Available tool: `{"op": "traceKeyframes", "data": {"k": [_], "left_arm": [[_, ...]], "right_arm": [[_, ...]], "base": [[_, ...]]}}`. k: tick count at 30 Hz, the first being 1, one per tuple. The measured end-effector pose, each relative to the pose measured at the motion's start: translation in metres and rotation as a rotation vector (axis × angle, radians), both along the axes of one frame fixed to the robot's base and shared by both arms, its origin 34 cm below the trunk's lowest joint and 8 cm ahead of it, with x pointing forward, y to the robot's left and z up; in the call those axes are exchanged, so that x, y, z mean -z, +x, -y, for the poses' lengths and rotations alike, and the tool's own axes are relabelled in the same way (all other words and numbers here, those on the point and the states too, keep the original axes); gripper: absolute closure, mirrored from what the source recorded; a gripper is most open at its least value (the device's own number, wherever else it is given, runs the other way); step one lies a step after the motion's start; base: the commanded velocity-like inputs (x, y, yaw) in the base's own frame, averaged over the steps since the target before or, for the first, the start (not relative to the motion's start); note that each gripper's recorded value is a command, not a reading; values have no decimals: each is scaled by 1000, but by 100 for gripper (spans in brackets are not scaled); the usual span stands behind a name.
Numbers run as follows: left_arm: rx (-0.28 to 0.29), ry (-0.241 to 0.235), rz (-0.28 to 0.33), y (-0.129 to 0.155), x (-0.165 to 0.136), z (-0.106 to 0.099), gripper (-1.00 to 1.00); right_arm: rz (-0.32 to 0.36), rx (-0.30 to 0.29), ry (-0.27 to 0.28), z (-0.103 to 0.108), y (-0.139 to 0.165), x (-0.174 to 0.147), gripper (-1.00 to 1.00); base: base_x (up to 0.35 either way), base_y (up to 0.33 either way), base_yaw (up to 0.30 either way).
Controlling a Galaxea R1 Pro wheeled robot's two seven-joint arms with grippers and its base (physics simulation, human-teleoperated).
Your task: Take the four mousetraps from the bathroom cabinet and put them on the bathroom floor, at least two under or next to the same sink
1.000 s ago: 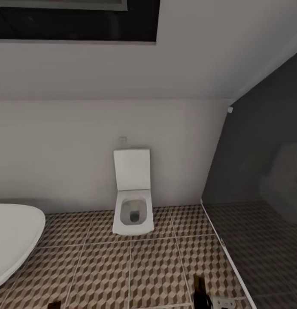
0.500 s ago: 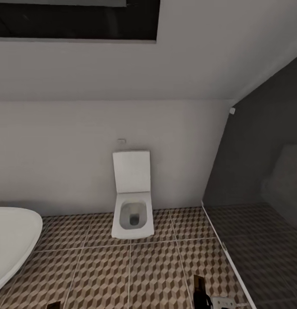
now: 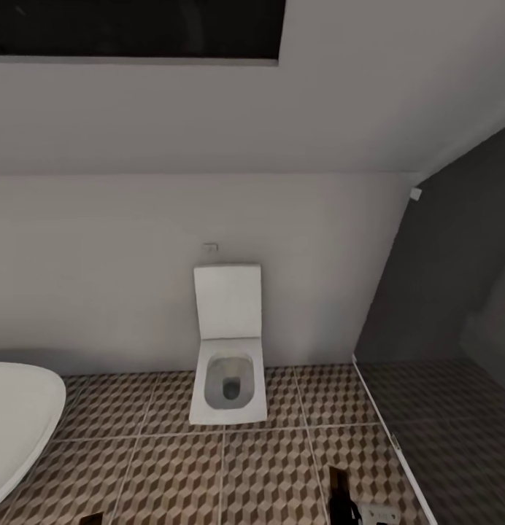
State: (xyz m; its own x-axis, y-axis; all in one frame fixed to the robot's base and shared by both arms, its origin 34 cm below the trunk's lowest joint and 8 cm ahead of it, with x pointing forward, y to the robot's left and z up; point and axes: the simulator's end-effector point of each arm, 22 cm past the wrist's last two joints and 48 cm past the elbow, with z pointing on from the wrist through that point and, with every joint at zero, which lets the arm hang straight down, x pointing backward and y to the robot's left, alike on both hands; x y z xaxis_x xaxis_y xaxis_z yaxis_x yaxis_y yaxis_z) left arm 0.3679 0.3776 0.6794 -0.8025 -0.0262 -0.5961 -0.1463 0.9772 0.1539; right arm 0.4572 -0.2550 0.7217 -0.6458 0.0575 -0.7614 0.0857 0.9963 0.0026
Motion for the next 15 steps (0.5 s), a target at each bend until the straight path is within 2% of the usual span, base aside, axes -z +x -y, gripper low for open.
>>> {"op": "traceKeyframes", "data": {"k": [8, 15], "left_arm": [[1, 0, -2, 0, 0, 0, 100], [1, 0, 0, 0, 0, 1, 100]], "right_arm": [[0, 0, 0, 0, 0, 0, 100], [0, 0, 0, 0, 0, 0, 100]], "base": [[24, 0, 158], [1, 0, 30]]}}
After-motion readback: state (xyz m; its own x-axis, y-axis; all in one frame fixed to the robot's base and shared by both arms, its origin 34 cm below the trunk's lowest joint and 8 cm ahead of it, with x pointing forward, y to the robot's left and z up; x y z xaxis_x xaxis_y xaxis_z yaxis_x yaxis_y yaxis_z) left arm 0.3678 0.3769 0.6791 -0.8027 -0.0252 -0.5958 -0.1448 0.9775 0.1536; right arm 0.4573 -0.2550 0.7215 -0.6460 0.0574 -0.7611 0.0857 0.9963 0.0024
